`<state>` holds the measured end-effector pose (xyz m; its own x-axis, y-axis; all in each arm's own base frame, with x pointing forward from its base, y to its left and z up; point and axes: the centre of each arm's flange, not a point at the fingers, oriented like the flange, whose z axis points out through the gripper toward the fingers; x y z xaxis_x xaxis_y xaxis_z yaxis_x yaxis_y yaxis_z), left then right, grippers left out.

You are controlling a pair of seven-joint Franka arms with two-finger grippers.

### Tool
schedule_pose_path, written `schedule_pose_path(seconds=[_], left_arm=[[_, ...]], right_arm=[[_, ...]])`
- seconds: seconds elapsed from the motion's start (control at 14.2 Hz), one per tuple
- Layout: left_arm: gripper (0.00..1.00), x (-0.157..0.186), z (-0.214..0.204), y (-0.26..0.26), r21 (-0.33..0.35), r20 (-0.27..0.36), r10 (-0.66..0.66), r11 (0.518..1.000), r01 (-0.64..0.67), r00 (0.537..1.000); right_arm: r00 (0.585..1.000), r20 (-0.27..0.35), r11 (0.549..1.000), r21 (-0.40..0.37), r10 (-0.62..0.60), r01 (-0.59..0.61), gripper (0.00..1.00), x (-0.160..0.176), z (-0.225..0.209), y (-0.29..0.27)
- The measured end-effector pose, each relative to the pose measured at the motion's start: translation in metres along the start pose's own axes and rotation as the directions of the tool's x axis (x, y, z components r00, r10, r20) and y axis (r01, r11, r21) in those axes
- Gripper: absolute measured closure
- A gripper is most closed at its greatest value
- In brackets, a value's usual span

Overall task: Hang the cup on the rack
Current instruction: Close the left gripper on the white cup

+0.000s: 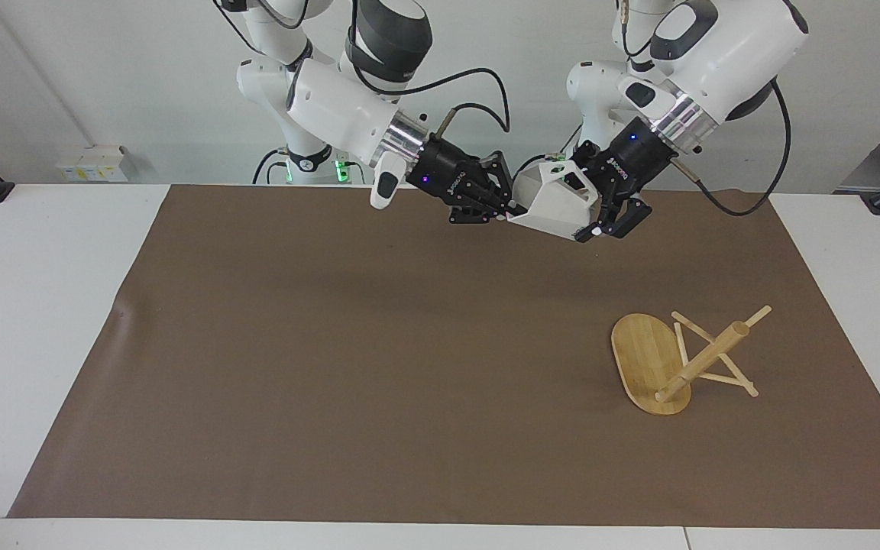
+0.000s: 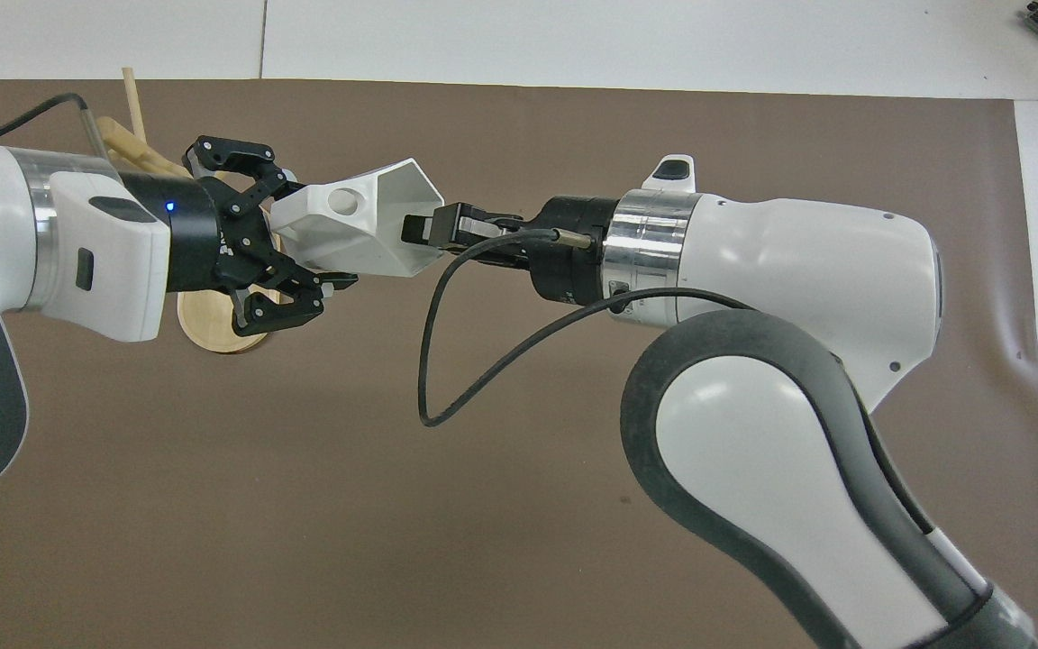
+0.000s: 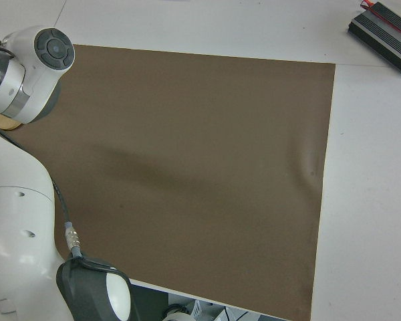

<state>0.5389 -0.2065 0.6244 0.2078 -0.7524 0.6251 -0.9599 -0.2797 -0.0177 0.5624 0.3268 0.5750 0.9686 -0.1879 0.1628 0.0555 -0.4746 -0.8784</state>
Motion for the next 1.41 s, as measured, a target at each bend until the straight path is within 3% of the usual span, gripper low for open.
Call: schedule_pose_path(seconds=[0.7,0.85,1.27,1.34,1.41], left_arm=[[0.25,-0.0012,0.0006,-0.0004,-0.004,-0.004,-0.002,1.0,0.002,1.0],[0.26,0.0006,0.001,0.0007,-0.012,-0.02,-0.01,1.0,0.01,1.0],[0.27,0.0029,0.0013,0.0021,-0.017,-0.034,-0.016,1.0,0.015,0.999],[0.27,0.003,0.0011,0.0021,-0.017,-0.035,-0.016,1.0,0.016,0.999],[0.27,0.0032,0.0007,0.0023,-0.017,-0.035,-0.016,1.0,0.015,0.999]], right_arm=[[1.0,0.001,1.0,-0.001,0.008,-0.008,0.96,-0.0003,0.0003,0.0006],[1.0,0.006,1.0,-0.002,0.01,-0.01,0.81,-0.002,0.0024,0.001],[1.0,0.016,1.0,-0.005,0.013,-0.013,0.17,-0.006,0.0065,0.002],[1.0,0.018,1.0,-0.005,0.013,-0.013,0.02,-0.0068,0.0074,0.002],[1.0,0.018,1.0,-0.007,0.014,-0.014,0.0,-0.0069,0.0076,0.0031]])
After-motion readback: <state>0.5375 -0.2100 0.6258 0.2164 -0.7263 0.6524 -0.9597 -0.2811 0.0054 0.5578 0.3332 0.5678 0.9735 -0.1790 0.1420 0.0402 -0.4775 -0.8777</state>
